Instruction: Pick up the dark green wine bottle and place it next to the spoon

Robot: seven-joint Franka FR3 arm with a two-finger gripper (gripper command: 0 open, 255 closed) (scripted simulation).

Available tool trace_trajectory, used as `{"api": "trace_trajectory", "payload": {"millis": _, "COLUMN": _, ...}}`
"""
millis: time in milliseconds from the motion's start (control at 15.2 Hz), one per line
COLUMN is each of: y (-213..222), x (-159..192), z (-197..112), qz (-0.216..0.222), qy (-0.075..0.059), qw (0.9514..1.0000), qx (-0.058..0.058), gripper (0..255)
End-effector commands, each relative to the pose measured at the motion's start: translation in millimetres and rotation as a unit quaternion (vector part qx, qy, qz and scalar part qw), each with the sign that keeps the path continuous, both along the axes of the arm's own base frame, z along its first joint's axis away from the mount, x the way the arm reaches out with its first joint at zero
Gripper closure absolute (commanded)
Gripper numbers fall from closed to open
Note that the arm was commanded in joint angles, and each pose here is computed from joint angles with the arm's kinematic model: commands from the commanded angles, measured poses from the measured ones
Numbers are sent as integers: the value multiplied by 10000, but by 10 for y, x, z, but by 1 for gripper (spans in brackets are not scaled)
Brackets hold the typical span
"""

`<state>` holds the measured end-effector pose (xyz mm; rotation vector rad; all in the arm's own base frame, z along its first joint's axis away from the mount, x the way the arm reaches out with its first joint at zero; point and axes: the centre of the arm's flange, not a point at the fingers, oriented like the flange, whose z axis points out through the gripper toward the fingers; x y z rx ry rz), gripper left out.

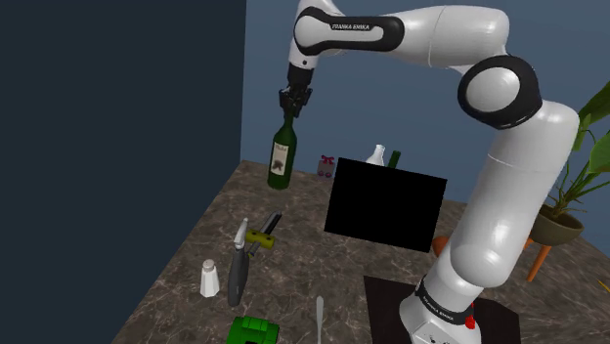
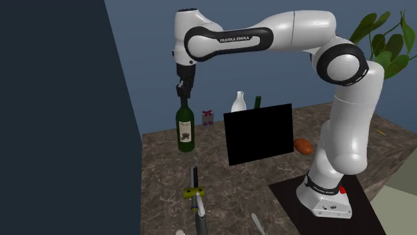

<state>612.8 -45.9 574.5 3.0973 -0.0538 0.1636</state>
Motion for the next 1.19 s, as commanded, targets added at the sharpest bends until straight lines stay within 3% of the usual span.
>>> {"api": "trace_trajectory", "payload": {"millis": 0, "y": 108, "x": -219, "z": 131, "qz": -1, "qy": -2, "qw": 10000, "qx": -1, "gripper": 255}}
{"api": "trace_trajectory", "payload": {"millis": 1122, "y": 859, "x": -2021, "z": 1237, "qz": -1, "qy": -2, "qw": 10000, "qx": -1, "gripper": 255}}
